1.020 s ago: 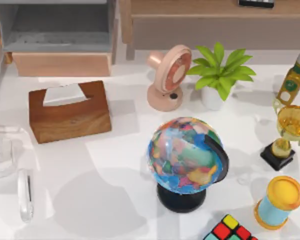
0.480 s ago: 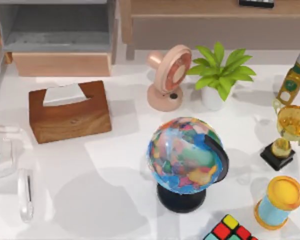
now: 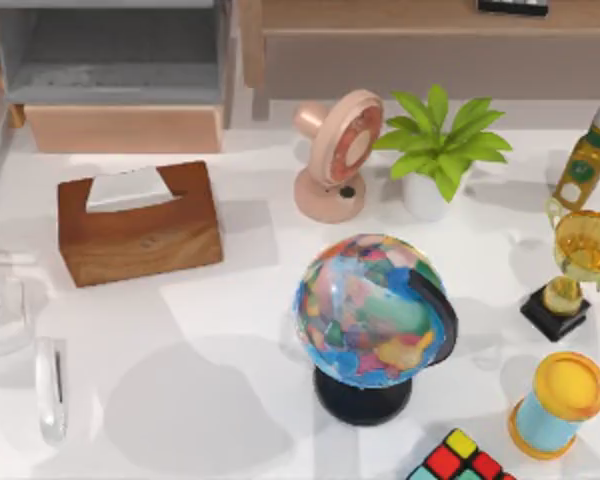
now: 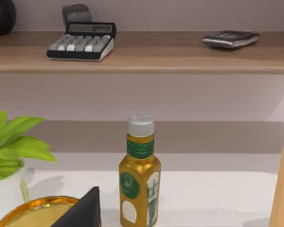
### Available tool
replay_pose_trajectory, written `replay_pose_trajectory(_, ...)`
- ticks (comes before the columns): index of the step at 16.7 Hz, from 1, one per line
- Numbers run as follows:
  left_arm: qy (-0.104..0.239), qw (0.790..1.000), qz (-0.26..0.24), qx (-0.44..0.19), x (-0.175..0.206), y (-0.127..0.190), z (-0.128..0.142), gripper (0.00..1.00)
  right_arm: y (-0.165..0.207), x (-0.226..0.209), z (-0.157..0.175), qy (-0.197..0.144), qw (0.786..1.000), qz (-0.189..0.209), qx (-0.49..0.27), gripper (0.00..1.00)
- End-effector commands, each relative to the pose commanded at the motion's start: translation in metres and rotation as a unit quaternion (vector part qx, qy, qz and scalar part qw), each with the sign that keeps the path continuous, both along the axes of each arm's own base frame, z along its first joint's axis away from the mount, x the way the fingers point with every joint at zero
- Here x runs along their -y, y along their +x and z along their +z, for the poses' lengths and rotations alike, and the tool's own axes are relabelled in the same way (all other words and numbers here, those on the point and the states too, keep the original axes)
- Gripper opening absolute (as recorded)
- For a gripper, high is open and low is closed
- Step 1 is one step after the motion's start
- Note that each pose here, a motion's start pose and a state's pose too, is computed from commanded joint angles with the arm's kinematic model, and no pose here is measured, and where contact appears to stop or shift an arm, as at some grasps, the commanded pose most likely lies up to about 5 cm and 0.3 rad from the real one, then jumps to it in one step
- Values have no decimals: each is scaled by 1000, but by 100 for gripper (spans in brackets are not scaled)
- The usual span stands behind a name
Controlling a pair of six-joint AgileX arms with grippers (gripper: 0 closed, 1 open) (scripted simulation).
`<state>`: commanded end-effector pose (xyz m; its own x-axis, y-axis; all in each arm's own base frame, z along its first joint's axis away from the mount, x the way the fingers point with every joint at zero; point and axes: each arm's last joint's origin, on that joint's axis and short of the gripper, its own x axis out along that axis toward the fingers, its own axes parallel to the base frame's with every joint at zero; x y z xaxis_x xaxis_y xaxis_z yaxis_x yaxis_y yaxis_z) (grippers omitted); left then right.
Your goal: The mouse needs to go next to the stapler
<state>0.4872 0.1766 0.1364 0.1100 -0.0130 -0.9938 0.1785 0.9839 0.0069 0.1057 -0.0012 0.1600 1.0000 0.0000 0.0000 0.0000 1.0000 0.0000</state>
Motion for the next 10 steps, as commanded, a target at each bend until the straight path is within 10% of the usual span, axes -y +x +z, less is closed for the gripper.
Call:
replay_pose_trajectory(5,-1,1000,-1,-3,2,1,-6,100,0,0,0,0,1000,0,0,100)
replay_pose_trajectory(10,-1,1000,-1,-3,2,1,-6,62,0,0,0,0,1000,0,0,100)
